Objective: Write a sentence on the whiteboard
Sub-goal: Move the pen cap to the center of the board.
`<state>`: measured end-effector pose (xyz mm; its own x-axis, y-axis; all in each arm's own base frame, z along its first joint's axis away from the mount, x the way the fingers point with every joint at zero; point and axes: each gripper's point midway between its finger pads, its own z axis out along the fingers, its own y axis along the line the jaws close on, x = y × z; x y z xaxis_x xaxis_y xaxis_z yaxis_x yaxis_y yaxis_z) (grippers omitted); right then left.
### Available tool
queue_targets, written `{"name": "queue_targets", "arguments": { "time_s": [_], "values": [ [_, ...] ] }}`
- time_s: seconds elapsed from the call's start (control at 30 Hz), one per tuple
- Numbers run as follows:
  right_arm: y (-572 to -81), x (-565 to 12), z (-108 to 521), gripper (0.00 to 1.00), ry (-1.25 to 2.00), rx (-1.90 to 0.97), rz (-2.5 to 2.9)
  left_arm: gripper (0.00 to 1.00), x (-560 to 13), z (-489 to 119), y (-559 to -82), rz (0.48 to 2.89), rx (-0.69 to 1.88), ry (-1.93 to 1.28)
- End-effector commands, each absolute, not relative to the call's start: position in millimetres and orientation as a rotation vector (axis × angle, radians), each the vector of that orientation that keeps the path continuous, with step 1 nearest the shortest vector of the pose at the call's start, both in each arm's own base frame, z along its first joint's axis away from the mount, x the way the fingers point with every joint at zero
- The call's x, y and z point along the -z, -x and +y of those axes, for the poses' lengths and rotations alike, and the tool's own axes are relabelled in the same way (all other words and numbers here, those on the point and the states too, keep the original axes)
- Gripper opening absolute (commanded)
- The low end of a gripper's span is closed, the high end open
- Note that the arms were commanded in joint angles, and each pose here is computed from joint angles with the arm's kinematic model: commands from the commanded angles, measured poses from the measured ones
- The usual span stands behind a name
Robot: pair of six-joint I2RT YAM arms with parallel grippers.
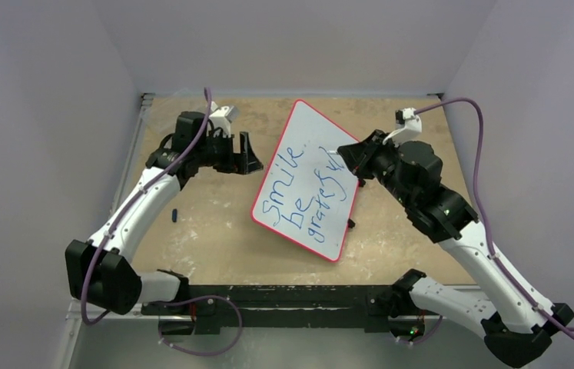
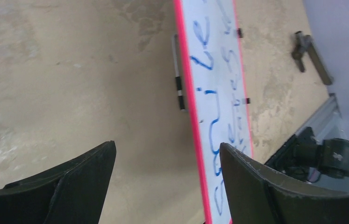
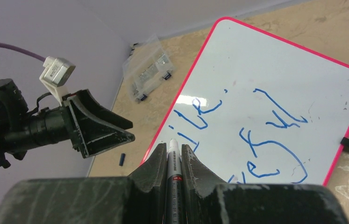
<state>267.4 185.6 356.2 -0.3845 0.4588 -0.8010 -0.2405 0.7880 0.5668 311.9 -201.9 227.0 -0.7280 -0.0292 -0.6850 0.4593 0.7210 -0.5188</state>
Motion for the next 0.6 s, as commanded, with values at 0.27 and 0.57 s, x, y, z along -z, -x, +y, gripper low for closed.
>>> {"name": "queue_targets", "arguments": {
  "time_s": [0.27,0.57],
  "values": [
    [-254,-355,181,0.00,-0.145,-0.784,1.803,0.82,-194,-31,-273,2.281,0.034,0.309],
    [-249,-342,184,0.00,-0.096,-0.792,1.821,0.87,-136,9,-261,2.336,-0.072,0.643]
  ]
}}
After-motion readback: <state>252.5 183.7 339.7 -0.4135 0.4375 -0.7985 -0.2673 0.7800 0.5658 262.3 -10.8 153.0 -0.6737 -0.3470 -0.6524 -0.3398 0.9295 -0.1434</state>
